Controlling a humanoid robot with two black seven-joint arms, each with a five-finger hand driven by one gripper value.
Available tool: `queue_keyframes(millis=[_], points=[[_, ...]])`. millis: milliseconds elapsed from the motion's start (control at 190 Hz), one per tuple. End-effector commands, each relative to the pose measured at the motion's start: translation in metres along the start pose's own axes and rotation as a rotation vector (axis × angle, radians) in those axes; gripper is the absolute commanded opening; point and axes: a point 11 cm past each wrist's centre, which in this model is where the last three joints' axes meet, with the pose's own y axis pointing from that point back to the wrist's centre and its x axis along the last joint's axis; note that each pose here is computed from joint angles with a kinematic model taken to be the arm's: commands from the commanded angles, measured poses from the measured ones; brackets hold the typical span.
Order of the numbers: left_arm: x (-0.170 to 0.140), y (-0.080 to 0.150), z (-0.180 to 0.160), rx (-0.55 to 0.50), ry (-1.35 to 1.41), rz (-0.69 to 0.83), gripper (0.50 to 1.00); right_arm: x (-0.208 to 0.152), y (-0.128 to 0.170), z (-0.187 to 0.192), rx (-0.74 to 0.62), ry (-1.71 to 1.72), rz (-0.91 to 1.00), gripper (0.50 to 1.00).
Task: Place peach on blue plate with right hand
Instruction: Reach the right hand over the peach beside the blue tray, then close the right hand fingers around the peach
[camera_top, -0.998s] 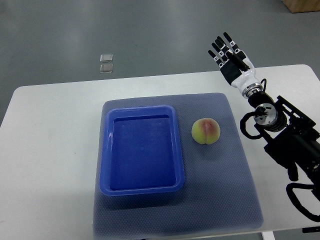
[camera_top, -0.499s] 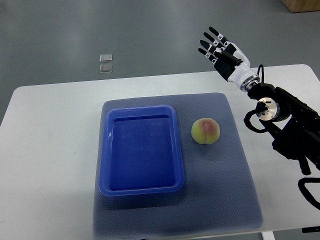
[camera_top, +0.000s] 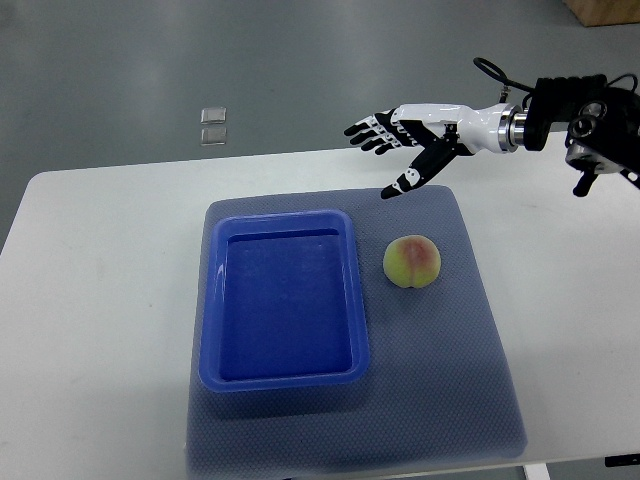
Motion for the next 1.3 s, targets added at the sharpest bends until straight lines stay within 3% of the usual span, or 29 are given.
queue_keyframes(millis=[0, 79, 352, 851, 1292], points=[[-0.001, 0.000, 0.000, 0.000, 0.000, -0.004, 1.000, 0.005, 0.009, 0.000, -0.185, 0.147, -0.070, 0.932], [-0.003, 0.000, 0.000, 0.001, -0.002, -0.010, 1.000, 0.003, 0.016, -0.003, -0.272, 0.245, -0.106, 0.932], [-0.007, 0.000, 0.002, -0.003, -0.006, -0.022, 1.000, 0.002, 0.025, -0.023, -0.272, 0.315, -0.115, 0.930], [-0.013, 0.000, 0.002, -0.004, -0.008, -0.039, 1.000, -0.052, -0.005, 0.040, -0.312, 0.221, -0.117, 0.930], [-0.013, 0.000, 0.003, -0.004, -0.006, -0.037, 1.000, -0.086, -0.029, 0.060, -0.297, 0.206, -0.093, 0.917]])
